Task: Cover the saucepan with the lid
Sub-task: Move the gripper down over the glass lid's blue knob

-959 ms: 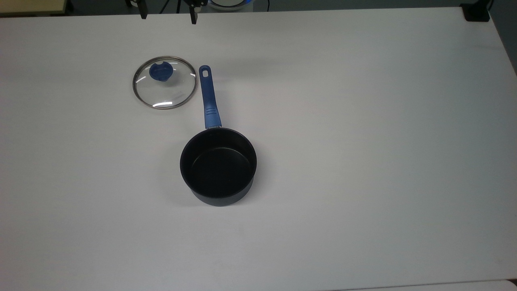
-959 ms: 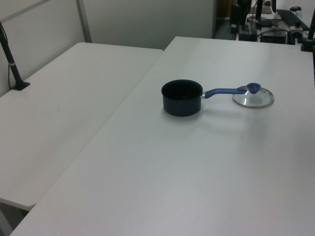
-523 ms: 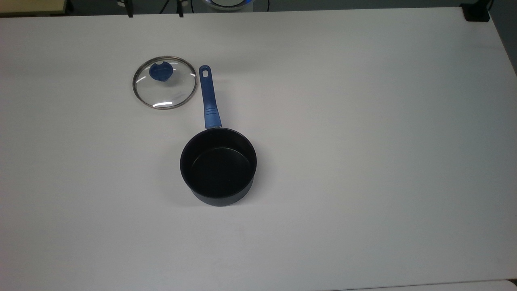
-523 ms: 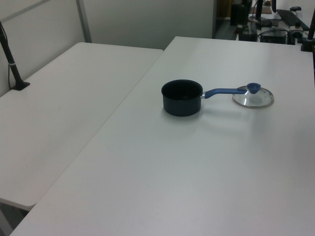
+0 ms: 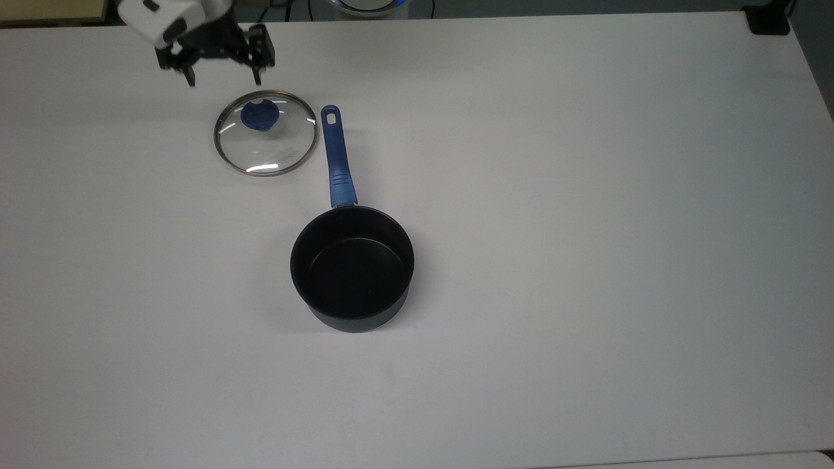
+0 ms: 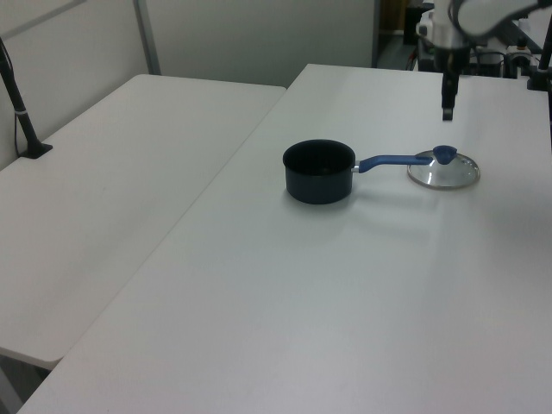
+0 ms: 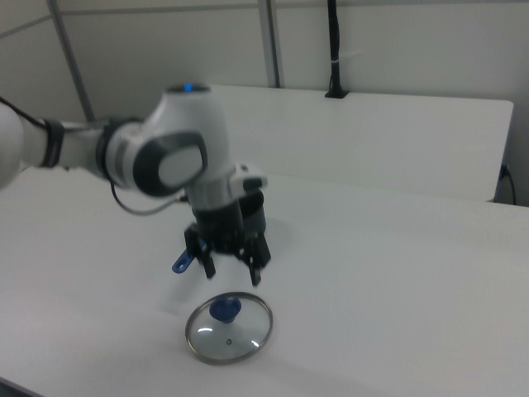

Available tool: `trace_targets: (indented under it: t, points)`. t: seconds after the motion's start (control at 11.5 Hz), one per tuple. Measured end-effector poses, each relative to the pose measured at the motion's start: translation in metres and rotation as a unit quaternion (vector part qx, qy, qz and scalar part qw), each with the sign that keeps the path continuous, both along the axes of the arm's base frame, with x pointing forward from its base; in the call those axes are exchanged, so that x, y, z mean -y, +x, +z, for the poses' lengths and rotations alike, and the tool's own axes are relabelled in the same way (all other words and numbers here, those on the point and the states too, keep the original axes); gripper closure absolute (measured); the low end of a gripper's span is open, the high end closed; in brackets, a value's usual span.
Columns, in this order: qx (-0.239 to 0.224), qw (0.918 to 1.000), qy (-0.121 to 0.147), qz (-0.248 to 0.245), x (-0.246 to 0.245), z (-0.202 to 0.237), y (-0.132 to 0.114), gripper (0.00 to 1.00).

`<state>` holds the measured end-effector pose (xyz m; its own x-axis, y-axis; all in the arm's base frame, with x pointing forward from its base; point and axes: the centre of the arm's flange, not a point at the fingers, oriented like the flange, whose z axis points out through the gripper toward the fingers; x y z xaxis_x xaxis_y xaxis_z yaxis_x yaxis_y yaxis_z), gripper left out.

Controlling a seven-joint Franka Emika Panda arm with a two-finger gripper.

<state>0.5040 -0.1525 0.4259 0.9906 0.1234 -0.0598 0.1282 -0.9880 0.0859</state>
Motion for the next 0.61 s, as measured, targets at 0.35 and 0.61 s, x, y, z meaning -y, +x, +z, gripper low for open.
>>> trace_targets:
  t: [0.35, 0.61]
  points:
    - [-0.018, 0.9998, 0.007, 0.003, -0.002, -0.060, -0.013, 0.00]
    - [-0.033, 0.9993, 0.020, -0.005, -0.004, -0.081, -0.010, 0.00]
